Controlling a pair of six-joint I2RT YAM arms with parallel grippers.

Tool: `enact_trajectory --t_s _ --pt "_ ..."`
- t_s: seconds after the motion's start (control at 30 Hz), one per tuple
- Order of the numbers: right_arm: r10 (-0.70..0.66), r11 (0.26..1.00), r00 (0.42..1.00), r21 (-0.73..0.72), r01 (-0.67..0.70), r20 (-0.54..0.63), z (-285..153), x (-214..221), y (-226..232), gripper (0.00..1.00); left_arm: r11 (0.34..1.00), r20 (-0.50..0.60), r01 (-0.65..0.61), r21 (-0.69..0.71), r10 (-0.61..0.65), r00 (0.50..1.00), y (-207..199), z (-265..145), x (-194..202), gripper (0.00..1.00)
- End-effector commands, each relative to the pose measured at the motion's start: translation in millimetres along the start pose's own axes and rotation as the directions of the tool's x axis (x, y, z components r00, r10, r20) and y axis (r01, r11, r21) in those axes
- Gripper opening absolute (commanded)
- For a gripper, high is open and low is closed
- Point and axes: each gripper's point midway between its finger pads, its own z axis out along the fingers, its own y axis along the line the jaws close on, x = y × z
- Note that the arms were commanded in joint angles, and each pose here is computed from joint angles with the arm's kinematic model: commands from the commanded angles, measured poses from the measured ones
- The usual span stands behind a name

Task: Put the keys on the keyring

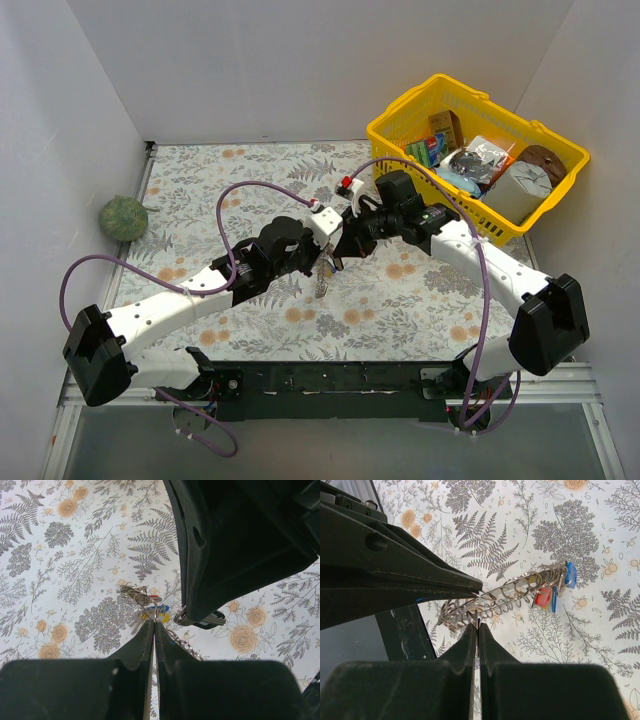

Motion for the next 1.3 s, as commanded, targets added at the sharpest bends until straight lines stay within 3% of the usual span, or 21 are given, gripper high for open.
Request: enact_trajectory --t_s 0.0,0.63,1.27 --pt "-0.054 0.998 0.998 -0.025 0.055 0.044 -2 -23 8 0.01 1.0 0.086 -0.011 0.002 0.011 0.996 0 -6 -27 0.0" --pt "-0.047 0.999 0.998 -0.004 0.047 0.035 5 -22 -1 0.01 0.998 0.104 -0.042 0.037 0.038 0.994 -8 -13 -27 0.0" --pt "-0.049 0.997 0.997 -0.062 0.053 0.055 2 -16 5 0.01 0.997 0.228 -0.045 0.056 0.031 0.973 -10 -32 -45 0.0"
